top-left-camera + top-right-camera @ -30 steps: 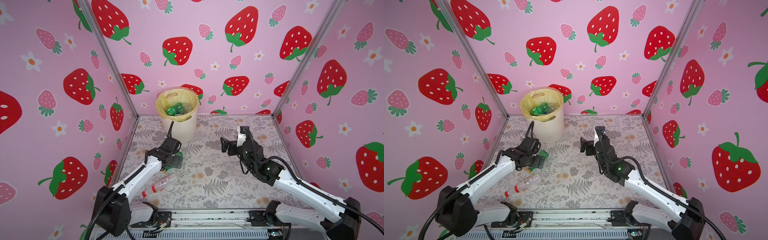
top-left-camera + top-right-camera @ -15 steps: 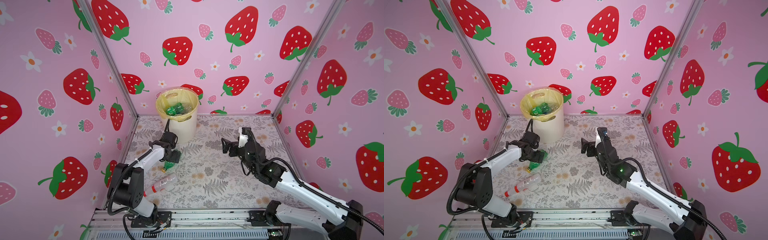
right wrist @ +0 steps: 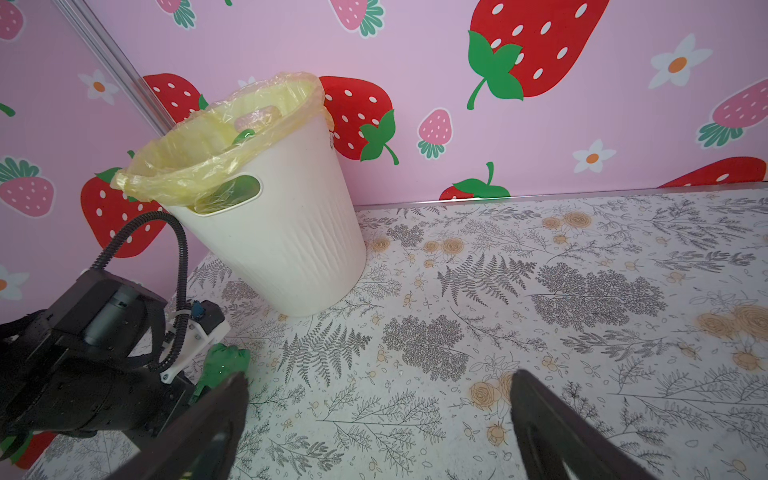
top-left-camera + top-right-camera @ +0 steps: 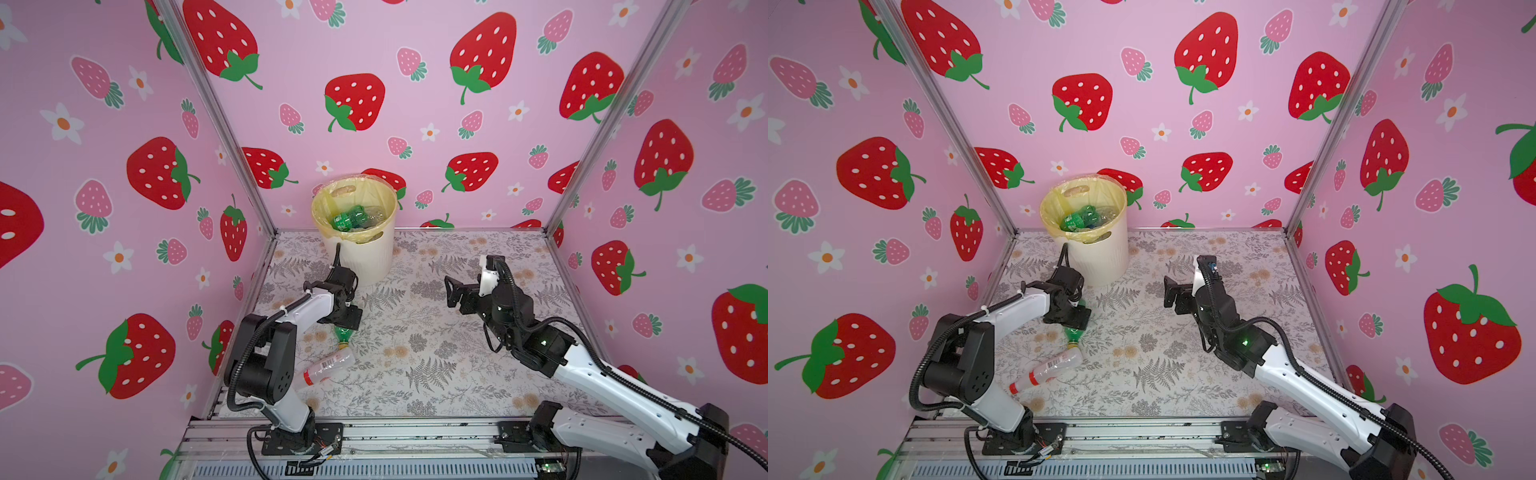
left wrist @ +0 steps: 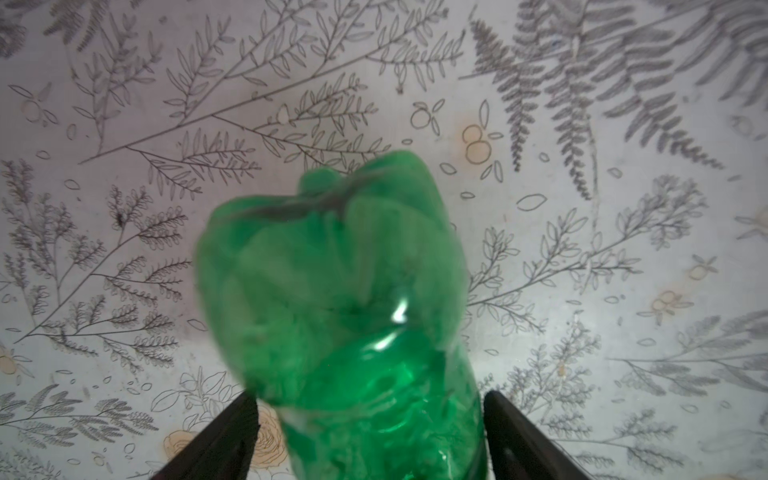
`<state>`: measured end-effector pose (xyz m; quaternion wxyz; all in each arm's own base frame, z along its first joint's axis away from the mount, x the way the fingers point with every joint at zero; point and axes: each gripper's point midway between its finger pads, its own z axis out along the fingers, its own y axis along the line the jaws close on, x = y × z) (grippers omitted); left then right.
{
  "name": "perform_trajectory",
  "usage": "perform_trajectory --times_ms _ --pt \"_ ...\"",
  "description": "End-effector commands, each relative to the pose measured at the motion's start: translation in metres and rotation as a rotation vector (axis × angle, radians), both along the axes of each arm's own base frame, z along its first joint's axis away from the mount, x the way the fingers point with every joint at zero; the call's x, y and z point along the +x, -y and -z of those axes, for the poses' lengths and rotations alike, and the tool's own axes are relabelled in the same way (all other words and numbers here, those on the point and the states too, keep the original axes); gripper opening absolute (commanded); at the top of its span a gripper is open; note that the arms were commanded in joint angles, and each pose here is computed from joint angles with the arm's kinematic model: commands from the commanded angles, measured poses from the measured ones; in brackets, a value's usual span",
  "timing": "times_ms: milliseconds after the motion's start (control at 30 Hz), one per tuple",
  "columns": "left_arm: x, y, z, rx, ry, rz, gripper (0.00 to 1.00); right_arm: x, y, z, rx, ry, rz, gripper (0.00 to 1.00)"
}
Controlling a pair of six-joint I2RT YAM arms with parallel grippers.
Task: Throw the plastic bottles in the bin
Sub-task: 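Lift the Sprite bottle with the left gripper and carry it toward the bin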
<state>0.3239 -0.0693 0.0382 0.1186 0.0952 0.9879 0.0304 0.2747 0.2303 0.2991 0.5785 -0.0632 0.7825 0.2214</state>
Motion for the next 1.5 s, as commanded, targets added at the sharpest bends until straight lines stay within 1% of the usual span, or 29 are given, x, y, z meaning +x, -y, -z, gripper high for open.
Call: perform_trajectory --times_ms 0,167,367,433,467,600,733,800,867,1000,1067,1100,1267,1467 --pt "0.006 -0.001 -0.002 0.017 0.018 -0.01 0.85 -0.002 0.011 -0.002 0.005 0.012 0.029 0.99" --pt "0.006 0.0 -0.006 0.002 0.03 -0.032 0.77 -0.006 0.017 -0.003 0.022 0.017 0.034 0.99" --pt "0.005 0.006 -0.01 -0.045 0.04 -0.044 0.64 -0.008 0.021 0.002 0.014 0.007 0.038 0.99" --pt "0.004 0.008 -0.01 -0.057 0.038 -0.051 0.61 -0.008 0.022 0.006 0.007 0.001 0.044 1.0" --pt "0.004 0.009 -0.01 -0.064 0.037 -0.052 0.59 -0.012 0.027 -0.003 0.03 0.018 0.045 0.99" --pt "0.004 0.009 -0.014 -0.075 0.042 -0.066 0.55 -0.015 0.032 -0.003 0.043 0.02 0.05 0.99" --pt "0.004 0.003 -0.03 -0.071 0.086 -0.083 0.56 -0.016 0.034 0.0 0.049 0.014 0.052 0.99" --pt "0.004 0.002 -0.042 -0.083 0.116 -0.086 0.58 -0.017 0.034 0.003 0.043 0.007 0.055 0.99" --pt "0.003 -0.001 -0.06 -0.094 0.166 -0.097 0.61 -0.017 0.037 0.007 0.04 -0.003 0.069 0.99" --pt "-0.001 -0.007 -0.099 -0.136 0.286 -0.12 0.64 -0.018 0.042 0.019 0.054 -0.024 0.09 0.99" --pt "-0.003 -0.008 -0.118 -0.182 0.34 -0.131 0.68 -0.018 0.041 0.026 0.061 -0.038 0.089 0.99" --pt "-0.003 -0.008 -0.124 -0.199 0.352 -0.132 0.69 -0.019 0.04 0.03 0.057 -0.047 0.085 0.99" --pt "-0.004 -0.005 -0.152 -0.269 0.376 -0.125 0.67 -0.018 0.035 0.051 0.028 -0.11 0.079 0.99" --pt "0.0 -0.001 -0.19 -0.348 0.448 -0.109 0.67 -0.019 0.035 0.068 0.044 -0.156 0.093 1.0"
